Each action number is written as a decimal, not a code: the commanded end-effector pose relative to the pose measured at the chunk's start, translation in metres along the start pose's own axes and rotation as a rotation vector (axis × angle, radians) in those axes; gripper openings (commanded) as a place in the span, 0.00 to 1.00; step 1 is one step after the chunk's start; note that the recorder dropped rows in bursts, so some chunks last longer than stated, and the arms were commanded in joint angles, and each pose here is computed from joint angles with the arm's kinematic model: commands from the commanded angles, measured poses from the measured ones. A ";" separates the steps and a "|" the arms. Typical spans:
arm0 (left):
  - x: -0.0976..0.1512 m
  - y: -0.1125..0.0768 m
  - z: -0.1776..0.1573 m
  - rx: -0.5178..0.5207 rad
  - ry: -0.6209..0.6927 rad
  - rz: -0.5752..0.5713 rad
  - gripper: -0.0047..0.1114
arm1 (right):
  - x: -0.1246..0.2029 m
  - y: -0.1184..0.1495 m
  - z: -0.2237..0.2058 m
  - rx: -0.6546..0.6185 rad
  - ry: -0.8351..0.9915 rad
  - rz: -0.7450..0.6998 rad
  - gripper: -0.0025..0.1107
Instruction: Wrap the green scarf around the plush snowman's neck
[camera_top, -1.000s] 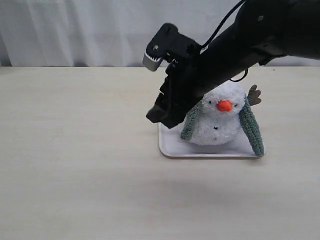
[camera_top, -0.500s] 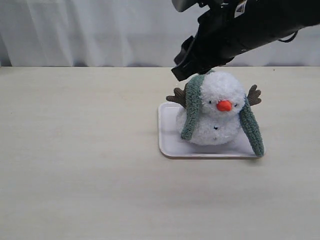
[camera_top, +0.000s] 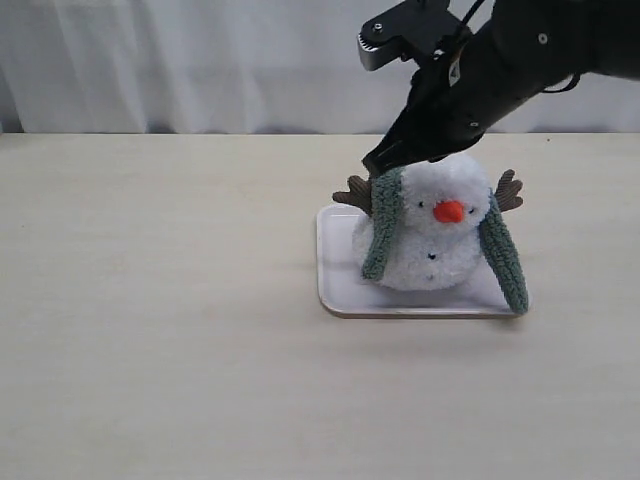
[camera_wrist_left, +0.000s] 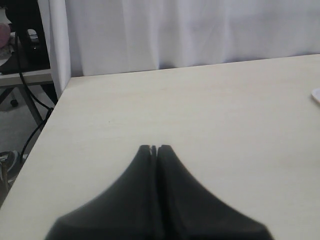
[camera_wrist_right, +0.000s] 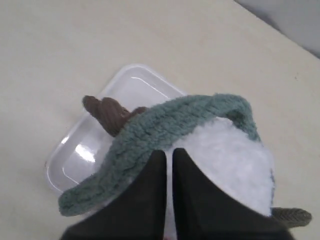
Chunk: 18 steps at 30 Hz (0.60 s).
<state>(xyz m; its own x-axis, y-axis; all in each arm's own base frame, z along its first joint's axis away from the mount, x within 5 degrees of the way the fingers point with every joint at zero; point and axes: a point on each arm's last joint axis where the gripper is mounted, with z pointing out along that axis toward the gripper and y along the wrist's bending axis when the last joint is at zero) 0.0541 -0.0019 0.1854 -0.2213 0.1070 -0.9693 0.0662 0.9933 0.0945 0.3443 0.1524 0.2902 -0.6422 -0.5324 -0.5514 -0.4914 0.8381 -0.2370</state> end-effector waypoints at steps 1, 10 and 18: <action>0.000 0.000 0.000 0.007 -0.008 -0.002 0.04 | -0.002 -0.015 0.007 -0.066 0.064 0.092 0.06; 0.000 0.000 0.000 0.007 -0.008 -0.002 0.04 | -0.016 -0.011 0.011 -0.143 -0.081 0.111 0.06; 0.000 0.000 0.000 0.007 -0.008 -0.002 0.04 | -0.013 -0.006 0.050 -0.149 -0.039 0.118 0.06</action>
<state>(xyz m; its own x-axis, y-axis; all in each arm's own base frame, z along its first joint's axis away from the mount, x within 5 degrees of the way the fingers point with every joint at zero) 0.0541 -0.0019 0.1854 -0.2213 0.1070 -0.9693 0.0662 0.9933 0.0945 0.3779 0.1608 0.2659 -0.6771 -0.4251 -0.6007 -0.5006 0.8644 -0.0474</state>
